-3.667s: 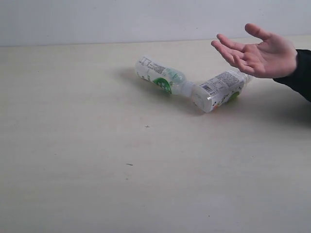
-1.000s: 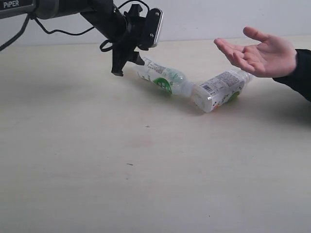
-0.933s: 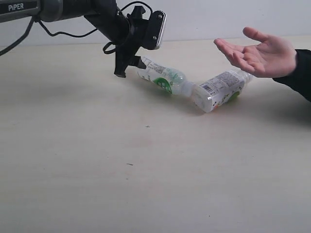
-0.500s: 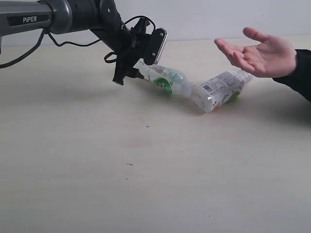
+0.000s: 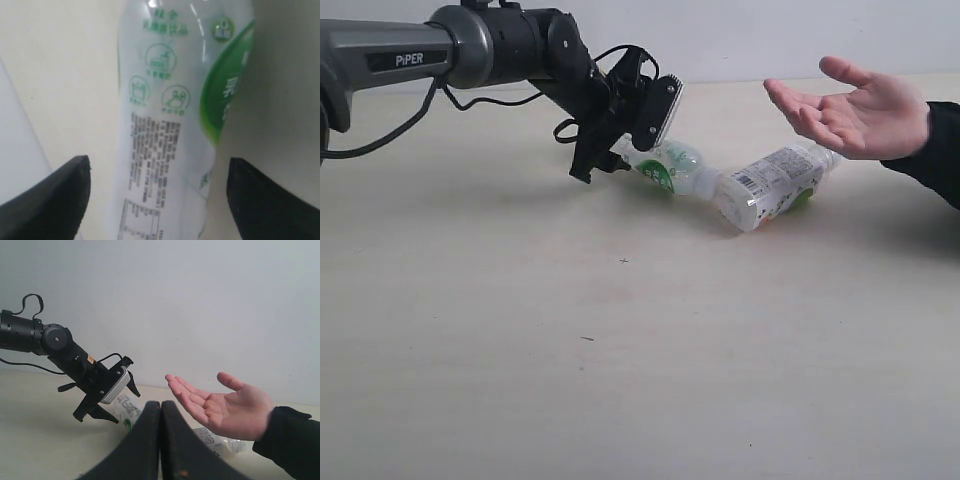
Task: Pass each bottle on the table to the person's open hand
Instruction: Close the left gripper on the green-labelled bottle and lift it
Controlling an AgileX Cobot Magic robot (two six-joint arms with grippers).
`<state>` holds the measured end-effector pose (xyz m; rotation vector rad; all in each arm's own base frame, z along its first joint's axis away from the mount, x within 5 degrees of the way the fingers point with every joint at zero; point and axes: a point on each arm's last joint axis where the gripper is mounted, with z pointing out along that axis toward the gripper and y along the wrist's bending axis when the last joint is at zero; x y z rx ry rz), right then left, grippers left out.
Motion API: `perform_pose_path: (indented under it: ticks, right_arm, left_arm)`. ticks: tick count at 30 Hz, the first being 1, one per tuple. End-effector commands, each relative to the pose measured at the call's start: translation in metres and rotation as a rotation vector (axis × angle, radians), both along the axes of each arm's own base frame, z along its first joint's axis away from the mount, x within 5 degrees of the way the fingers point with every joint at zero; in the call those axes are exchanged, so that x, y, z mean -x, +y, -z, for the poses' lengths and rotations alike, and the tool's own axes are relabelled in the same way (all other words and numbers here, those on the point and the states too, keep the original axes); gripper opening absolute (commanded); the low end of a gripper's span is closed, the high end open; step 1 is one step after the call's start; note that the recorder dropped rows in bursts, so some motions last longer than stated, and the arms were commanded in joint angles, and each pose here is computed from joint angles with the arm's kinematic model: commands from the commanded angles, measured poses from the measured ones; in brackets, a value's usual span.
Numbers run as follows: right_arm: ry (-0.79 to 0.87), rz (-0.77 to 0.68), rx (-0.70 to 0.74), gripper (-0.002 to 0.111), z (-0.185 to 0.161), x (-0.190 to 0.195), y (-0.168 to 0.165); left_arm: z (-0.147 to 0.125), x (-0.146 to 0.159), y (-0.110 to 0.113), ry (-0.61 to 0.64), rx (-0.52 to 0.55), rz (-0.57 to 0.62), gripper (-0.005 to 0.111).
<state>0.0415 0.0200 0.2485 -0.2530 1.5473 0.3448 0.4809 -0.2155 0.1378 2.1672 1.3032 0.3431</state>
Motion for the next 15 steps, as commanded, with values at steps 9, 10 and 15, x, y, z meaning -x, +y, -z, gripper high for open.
perform_pose_path:
  ticks: [9, 10, 15]
  right_arm:
    - [-0.004, -0.002, -0.004, 0.000, 0.001, 0.000, 0.000]
    - [-0.004, -0.002, -0.004, 0.000, 0.001, 0.000, 0.000]
    - [-0.004, -0.002, -0.004, 0.000, 0.001, 0.000, 0.000]
  left_arm:
    - [0.015, -0.005, -0.004, -0.043, 0.007, -0.009, 0.073]
    - [0.017, -0.005, -0.004, -0.044, 0.003, -0.004, 0.073]
    - [0.029, -0.007, -0.004, -0.054, -0.009, 0.005, 0.073]
